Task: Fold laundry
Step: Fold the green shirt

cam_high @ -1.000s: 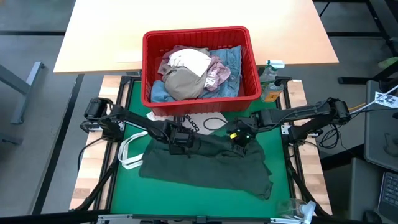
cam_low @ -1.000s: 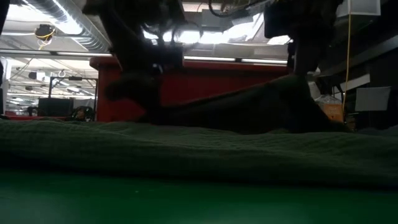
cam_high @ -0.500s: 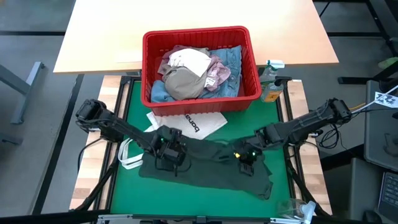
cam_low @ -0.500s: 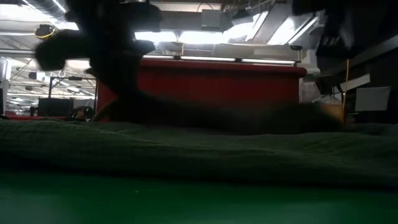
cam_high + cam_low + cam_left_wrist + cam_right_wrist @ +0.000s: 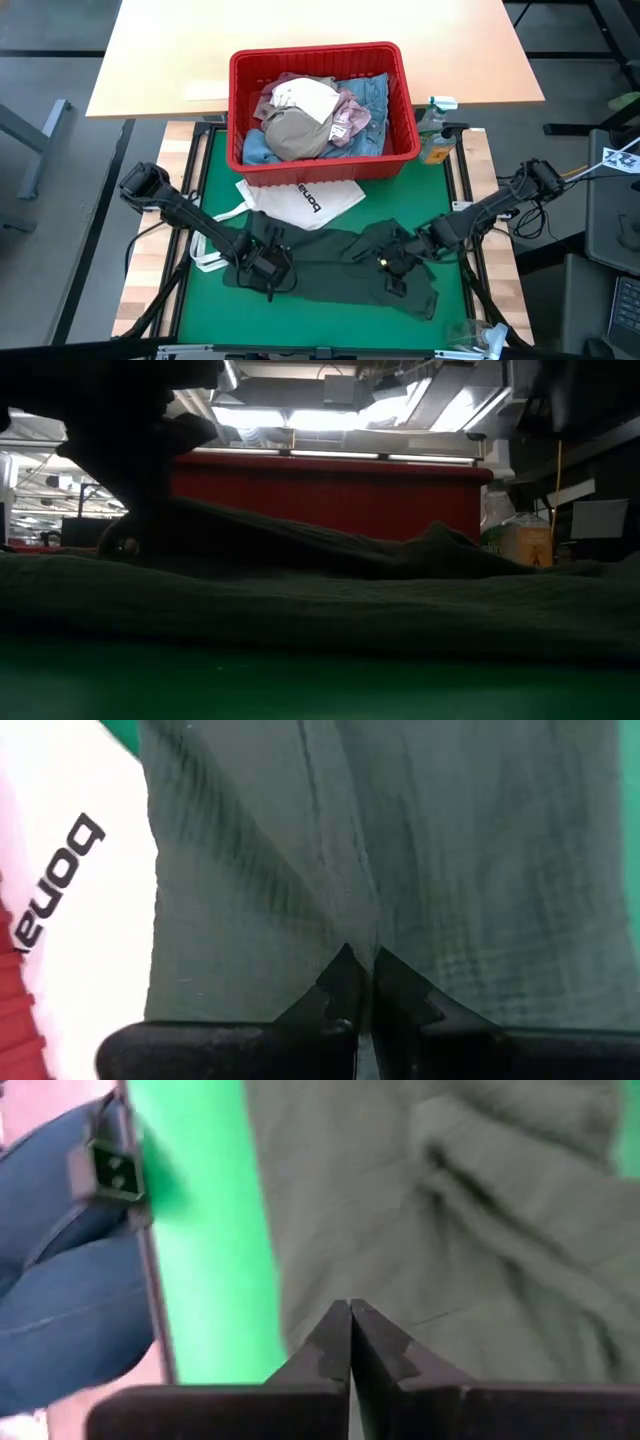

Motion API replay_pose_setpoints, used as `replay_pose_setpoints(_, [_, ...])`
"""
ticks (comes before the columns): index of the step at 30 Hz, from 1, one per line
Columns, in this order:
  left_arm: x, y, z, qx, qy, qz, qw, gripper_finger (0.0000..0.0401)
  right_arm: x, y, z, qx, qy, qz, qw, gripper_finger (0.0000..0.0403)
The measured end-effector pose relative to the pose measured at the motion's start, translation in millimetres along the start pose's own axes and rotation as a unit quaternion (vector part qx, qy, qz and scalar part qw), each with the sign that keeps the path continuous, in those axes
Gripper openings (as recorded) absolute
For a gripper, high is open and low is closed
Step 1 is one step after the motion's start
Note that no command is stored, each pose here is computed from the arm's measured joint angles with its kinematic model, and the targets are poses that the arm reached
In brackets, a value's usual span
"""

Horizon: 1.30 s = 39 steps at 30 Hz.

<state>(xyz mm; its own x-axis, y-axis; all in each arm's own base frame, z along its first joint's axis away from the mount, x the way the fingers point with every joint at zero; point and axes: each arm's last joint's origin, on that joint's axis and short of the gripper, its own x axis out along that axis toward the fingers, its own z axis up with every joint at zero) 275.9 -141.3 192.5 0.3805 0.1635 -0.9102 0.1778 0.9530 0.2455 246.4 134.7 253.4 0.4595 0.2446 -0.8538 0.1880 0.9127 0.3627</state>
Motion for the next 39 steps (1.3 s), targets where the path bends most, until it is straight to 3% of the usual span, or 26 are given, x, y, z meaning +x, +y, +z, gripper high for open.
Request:
replay_pose_setpoints(10, [-1,-4,-1,0.003,-0.002,-0.006,1.000,0.0008,0,-24,17,-0.037,-0.015,-0.049,0.998,0.0032])
replay_pose_setpoints(14, [-1,-4,0,0.002,-0.003,-0.006,1.000,0.0008,0,-36,21,-0.044,0.003,-0.065,0.997,0.0079])
replay_pose_setpoints(19, [-1,-4,0,0.002,-0.003,-0.006,1.000,0.0008,-3,-57,18,-0.050,0.055,-0.133,0.988,0.0152])
replay_pose_setpoints(23, [-1,-4,0,0.001,-0.004,-0.006,1.000,0.0008,-6,-73,15,-0.081,0.098,-0.176,0.976,0.0186])
replay_pose_setpoints(31, [-1,-4,0,-0.004,-0.007,-0.006,1.000,0.0008,14,-105,5,-0.099,0.130,-0.168,0.972,0.0192])
replay_pose_setpoints(39, [-1,-4,0,-0.011,-0.007,-0.006,1.000,0.0008,21,-110,0,-0.134,0.133,-0.152,0.970,0.0192])
